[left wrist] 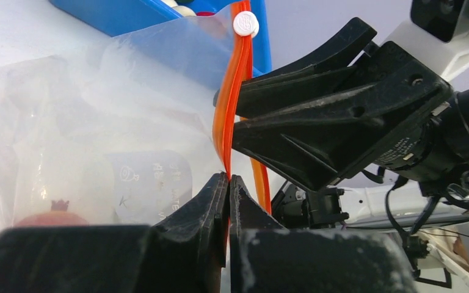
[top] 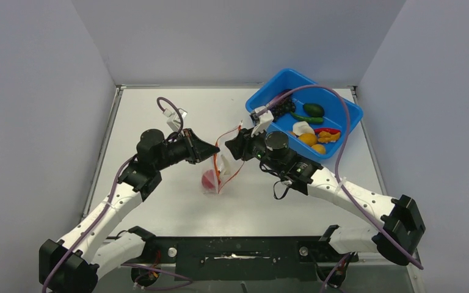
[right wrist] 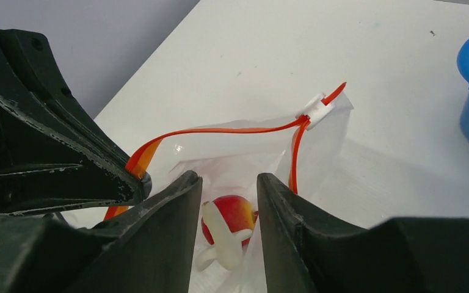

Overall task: Place the food in the zip-top bag and seal the zipper
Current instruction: Place the fake vegetable in the zipper food storage bag, then pick up the fake fruit from the bin.

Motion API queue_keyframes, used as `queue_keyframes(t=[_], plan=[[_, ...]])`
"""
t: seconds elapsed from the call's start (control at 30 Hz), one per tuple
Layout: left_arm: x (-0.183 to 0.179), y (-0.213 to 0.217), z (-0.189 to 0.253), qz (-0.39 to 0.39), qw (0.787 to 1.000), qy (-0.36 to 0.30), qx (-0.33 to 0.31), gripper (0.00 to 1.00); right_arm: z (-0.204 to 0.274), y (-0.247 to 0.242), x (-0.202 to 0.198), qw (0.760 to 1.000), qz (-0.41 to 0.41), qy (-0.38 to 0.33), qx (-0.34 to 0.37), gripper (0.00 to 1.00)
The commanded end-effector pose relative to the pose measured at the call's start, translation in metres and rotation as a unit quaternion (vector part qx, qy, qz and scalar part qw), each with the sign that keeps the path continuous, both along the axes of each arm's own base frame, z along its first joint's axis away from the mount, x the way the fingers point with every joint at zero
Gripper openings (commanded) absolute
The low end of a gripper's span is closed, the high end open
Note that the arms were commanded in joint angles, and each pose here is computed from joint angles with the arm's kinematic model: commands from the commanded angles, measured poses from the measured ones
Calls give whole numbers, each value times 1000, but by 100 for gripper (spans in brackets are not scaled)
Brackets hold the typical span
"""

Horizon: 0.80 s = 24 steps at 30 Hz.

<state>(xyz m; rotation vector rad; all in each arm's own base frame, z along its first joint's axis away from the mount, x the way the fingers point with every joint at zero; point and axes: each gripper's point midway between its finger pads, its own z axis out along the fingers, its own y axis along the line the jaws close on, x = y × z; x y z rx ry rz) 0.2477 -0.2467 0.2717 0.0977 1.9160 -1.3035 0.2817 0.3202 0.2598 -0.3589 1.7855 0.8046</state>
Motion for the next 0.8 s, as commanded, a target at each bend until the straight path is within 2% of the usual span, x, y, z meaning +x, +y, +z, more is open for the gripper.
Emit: queue_keyframes(t=[0.0, 0.13, 0.37, 0.57, 0.77], plan=[[10, 2, 18, 4, 998, -62, 14, 0, 31, -6, -5, 1000, -4, -16, 5, 42], [20, 8, -1, 16, 995, -77, 63, 0, 46, -15, -15, 1000, 6, -17, -7, 52], [24, 14, -20, 11, 988, -95, 119, 0, 73, -52, -18, 997, -31, -22, -61, 59], [10, 14, -34, -21, 986, -106, 128, 0, 73, -95, 12, 989, -103, -21, -108, 60], [4, 20, -37, -34, 977, -140, 160, 0, 58, -146, 50, 967, -187, -13, -170, 60]])
